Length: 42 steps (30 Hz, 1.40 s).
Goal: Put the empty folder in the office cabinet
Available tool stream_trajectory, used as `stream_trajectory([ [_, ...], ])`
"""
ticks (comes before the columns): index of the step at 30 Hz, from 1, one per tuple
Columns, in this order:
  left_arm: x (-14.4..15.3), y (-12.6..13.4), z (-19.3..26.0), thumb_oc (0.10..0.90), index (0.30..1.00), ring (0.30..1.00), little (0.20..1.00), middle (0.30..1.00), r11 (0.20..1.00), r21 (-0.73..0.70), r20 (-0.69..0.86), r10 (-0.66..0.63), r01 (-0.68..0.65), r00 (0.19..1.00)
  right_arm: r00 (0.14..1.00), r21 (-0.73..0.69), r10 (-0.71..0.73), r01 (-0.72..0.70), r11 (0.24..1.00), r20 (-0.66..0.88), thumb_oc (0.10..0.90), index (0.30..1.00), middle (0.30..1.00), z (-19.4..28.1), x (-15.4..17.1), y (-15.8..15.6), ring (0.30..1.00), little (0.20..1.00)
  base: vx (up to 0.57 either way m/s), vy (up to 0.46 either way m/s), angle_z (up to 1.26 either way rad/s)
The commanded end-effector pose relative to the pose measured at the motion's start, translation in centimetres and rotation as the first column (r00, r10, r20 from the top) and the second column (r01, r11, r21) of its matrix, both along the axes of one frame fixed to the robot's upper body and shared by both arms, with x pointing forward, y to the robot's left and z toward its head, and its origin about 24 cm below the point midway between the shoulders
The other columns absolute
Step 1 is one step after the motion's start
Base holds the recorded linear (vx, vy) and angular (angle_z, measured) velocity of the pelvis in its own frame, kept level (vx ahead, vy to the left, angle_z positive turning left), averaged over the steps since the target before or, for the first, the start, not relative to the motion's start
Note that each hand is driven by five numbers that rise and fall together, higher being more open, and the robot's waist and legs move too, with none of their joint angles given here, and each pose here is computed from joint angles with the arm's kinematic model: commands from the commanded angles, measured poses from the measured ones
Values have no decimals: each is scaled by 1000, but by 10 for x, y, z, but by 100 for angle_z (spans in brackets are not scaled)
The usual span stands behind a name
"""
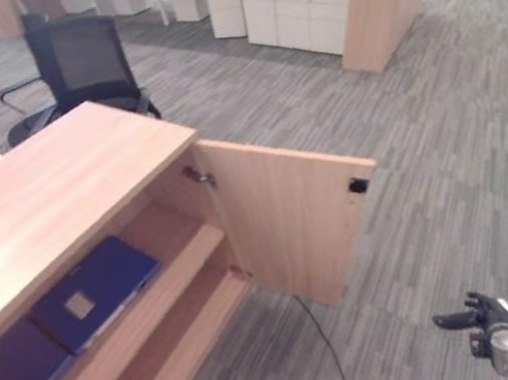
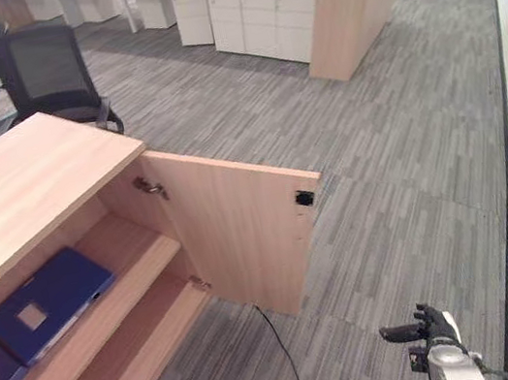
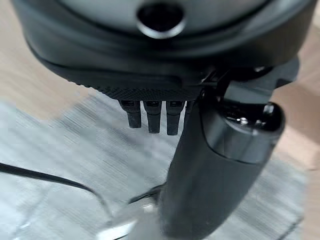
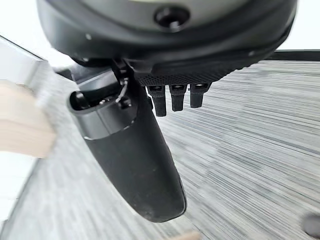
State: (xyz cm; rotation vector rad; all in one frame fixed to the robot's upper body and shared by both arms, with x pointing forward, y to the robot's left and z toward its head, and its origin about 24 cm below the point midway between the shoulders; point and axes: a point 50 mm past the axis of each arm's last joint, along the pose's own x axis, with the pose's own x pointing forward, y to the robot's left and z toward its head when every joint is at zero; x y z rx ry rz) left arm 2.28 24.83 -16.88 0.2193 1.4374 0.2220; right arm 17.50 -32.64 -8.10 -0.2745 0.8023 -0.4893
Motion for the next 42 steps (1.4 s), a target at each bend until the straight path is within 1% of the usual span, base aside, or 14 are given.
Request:
stream_trajectory([
  [1, 2, 8, 2, 800, 900, 900, 900, 900, 999, 29, -22, -46, 46, 999, 980, -158, 101, -74, 985, 170, 800, 900, 900, 44, 41, -15, 900, 900, 79, -64, 8],
  [7, 19, 5, 3, 800, 900, 900, 900, 900, 997, 27, 37, -68, 67, 997, 913, -233, 239, -167, 958, 331, 800, 900, 900, 86, 75, -3, 900, 900, 63, -39, 8],
  [10, 18, 4, 3, 800, 900, 900, 900, 900, 997, 27, 33, -79, 79, 996, 890, -229, 252, -174, 958, 380, 800, 900, 900, 97, 85, -1, 900, 900, 41, -19, 4],
  [12, 12, 6, 3, 800, 900, 900, 900, 900, 996, 31, 19, -88, 87, 996, 828, -149, 222, -169, 974, 515, 800, 900, 900, 119, 107, 2, 900, 900, 47, -28, 7],
  [14, 9, 7, 3, 800, 900, 900, 900, 900, 996, 30, 11, -86, 85, 996, 810, -133, 213, -168, 977, 547, 800, 900, 900, 125, 113, 3, 900, 900, 32, -19, 8],
  [15, 1, 8, 2, 800, 900, 900, 900, 900, 996, 29, -10, -82, 82, 997, 749, -68, 190, -190, 979, 634, 800, 900, 900, 141, 125, 9, 900, 900, 30, -16, 5],
  [21, -16, 8, 2, 800, 900, 900, 900, 900, 997, 22, -57, -78, 80, 995, 649, 31, 151, -260, 965, 746, 800, 900, 900, 164, 146, 25, 900, 900, 27, -4, 7],
  [25, -22, 8, 2, 800, 900, 900, 900, 900, 995, 16, -79, -94, 96, 992, 583, 184, 69, -363, 913, 809, 800, 900, 900, 170, 160, 47, 900, 900, 21, -4, 11],
  [27, -24, 6, 1, 800, 900, 900, 900, 900, 993, 10, -87, -115, 116, 990, 544, 297, -28, -414, 861, 839, 800, 900, 900, 173, 170, 65, 900, 900, 22, -19, 5],
  [34, -26, 3, 1, 800, 900, 900, 900, 900, 984, 3, -97, -177, 178, 979, 515, 409, -157, -424, 808, 843, 800, 900, 900, 185, 190, 79, 900, 900, 13, -14, 7],
  [37, -24, 2, 1, 800, 900, 900, 900, 900, 981, 5, -93, -193, 195, 977, 518, 450, -181, -459, 766, 836, 800, 900, 900, 185, 196, 93, 900, 900, 7, -7, 3],
  [39, -25, 3, 1, 800, 900, 900, 900, 900, 977, 5, -102, -211, 213, 972, 532, 468, -141, -553, 689, 835, 800, 900, 900, 181, 198, 125, 900, 900, 0, 0, 0],
  [40, -25, 3, 1, 800, 900, 900, 900, 900, 977, 5, -102, -211, 213, 972, 533, 469, -141, -553, 689, 835, 800, 900, 900, 181, 198, 125, 900, 900, 0, 0, 0],
  [42, -23, 3, 1, 800, 900, 900, 900, 900, 976, 1, -95, -218, 219, 971, 555, 475, -83, -613, 631, 828, 800, 900, 900, 170, 193, 152, 900, 900, 0, 0, 0],
])
